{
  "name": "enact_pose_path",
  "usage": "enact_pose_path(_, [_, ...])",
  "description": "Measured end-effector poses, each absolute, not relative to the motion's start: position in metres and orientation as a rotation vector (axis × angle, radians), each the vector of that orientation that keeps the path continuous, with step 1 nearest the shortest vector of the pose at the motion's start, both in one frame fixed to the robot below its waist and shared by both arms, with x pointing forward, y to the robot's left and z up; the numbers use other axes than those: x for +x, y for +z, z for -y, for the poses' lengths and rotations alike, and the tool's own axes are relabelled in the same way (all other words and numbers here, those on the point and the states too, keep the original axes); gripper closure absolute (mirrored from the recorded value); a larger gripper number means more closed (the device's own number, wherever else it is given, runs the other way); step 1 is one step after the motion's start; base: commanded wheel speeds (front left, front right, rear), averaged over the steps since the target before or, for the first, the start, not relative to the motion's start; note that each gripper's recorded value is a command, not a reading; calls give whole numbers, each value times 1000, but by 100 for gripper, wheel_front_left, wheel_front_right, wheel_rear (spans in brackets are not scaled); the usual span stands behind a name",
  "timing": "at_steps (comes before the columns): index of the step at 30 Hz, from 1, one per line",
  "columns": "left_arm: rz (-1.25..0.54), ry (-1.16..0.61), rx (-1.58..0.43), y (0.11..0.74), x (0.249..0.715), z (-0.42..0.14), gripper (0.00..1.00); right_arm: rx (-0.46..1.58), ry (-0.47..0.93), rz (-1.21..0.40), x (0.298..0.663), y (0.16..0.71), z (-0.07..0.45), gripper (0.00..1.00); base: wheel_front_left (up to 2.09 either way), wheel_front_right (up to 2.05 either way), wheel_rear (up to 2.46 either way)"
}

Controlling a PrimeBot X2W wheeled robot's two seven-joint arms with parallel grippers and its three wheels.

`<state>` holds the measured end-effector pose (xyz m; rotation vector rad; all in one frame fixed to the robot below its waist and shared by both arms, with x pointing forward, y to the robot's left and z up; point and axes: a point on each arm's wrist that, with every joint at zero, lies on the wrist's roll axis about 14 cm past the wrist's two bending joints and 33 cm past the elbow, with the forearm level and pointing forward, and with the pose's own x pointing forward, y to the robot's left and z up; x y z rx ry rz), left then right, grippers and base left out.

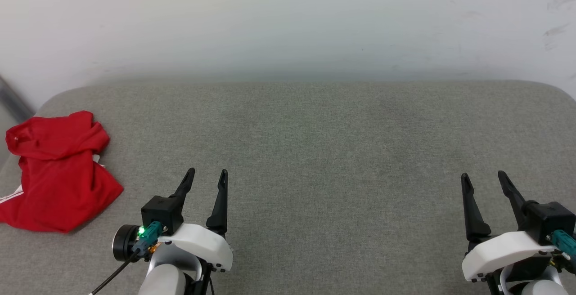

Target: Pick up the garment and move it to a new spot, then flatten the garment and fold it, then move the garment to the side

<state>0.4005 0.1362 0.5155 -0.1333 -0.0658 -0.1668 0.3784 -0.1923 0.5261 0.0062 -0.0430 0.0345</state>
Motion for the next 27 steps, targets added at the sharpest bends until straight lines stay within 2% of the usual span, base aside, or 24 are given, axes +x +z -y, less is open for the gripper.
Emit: enact_pose_path(27, [76, -132, -61, 516, 399, -149, 0, -22, 69, 39, 384, 520, 181, 0, 0, 0, 0])
